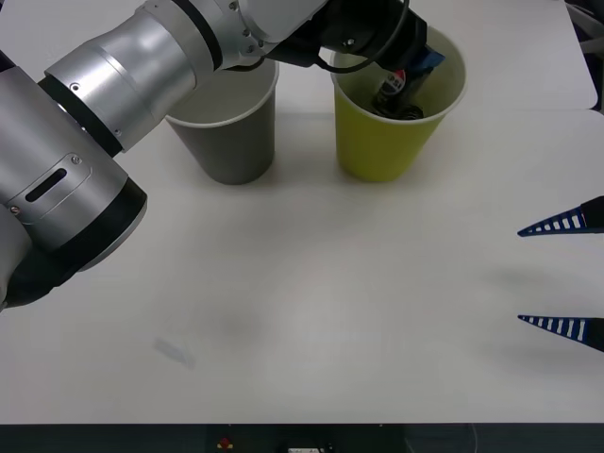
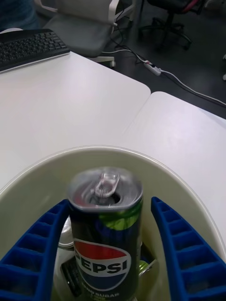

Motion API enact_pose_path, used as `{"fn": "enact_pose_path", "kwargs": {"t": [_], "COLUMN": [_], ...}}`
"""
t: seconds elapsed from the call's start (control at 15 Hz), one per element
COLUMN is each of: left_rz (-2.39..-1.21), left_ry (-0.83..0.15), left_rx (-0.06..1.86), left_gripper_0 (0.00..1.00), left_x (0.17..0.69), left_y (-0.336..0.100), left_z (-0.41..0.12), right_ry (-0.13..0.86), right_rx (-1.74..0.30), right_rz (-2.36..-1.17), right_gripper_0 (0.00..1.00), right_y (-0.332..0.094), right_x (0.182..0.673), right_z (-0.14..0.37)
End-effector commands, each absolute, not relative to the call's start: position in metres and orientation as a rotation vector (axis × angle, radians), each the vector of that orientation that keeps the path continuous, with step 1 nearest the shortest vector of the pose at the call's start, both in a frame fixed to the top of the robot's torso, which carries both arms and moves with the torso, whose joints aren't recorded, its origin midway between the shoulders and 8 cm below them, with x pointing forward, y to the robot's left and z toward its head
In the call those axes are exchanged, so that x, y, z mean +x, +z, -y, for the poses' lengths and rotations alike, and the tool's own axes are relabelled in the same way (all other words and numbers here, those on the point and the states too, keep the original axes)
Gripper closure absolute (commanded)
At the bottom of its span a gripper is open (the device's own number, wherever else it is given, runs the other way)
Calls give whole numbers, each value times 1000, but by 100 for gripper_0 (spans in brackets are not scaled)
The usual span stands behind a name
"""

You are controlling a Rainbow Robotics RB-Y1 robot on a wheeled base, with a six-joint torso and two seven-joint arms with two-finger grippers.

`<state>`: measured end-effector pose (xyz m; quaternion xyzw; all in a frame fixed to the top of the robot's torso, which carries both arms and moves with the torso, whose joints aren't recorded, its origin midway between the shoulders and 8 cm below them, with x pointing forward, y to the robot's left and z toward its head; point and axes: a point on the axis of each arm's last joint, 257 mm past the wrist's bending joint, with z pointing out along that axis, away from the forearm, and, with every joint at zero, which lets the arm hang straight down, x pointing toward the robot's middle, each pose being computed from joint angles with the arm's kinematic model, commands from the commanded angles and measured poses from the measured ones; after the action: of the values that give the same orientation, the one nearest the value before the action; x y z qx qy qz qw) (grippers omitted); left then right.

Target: Put the can into the green bin and the plastic bottle into the gray bin

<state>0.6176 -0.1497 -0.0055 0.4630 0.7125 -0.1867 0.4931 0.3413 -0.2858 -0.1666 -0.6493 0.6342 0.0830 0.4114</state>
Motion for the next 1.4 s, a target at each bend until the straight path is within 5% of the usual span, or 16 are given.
{"fn": "enact_pose_path", "kwargs": {"t": [0.07,1.13,1.4], "left_rz": [-1710,-1502,-1571], "left_ry": [-459,-554,-518], "left_rx": [1131,1138,1261], "left_gripper_0": [0,0,0], "left_x": [615,545,506], "left_y": [0,21,7], "left_z": [152,29,-39], "right_ry": [209,209,209], "right_rx": [-1634,-1634,-1634], "right_rz": [-1596,-1596,-1596], "right_gripper_0": [0,0,0], "right_y": [-167,-167,-167], "right_x": [341,341,341], "right_z": [286,286,286]}}
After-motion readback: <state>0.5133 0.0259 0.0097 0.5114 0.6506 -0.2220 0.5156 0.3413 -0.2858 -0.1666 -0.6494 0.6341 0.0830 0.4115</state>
